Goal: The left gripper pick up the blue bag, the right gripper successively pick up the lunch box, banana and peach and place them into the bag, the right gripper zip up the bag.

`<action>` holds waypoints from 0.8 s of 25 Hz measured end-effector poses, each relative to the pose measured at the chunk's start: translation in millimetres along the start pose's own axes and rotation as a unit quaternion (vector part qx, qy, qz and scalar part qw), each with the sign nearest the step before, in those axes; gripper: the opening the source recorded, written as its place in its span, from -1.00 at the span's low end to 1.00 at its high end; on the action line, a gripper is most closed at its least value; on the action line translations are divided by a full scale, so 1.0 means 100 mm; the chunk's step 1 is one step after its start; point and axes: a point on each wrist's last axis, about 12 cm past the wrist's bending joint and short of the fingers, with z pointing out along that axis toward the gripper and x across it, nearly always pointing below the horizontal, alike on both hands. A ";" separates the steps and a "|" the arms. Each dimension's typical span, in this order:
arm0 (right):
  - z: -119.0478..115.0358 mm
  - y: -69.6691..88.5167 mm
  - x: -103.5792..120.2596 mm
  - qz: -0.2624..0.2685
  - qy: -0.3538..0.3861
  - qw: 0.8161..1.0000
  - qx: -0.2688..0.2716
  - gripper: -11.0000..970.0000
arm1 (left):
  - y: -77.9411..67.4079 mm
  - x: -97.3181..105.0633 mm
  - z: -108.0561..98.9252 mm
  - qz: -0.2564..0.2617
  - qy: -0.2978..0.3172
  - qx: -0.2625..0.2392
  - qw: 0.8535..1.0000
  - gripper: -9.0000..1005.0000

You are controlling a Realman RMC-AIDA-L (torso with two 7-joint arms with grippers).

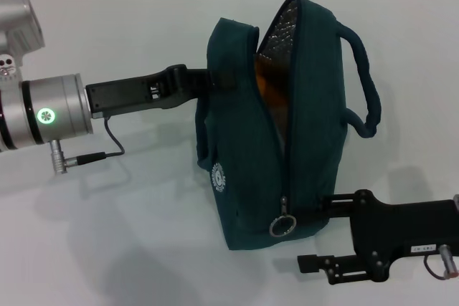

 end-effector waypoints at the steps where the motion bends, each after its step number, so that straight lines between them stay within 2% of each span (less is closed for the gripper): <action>1: 0.01 0.00 0.00 0.001 -0.002 1.000 0.000 0.40 | 0.00 0.00 0.00 0.000 0.000 0.000 1.000 -0.88; 8: 0.03 0.00 0.00 0.004 -0.010 1.000 0.001 0.39 | 0.00 0.00 0.00 0.001 0.001 0.000 1.000 -0.88; 20: -0.07 0.06 0.02 0.001 -0.012 1.000 0.001 0.37 | 0.01 0.03 -0.01 -0.005 0.003 0.002 1.000 -0.88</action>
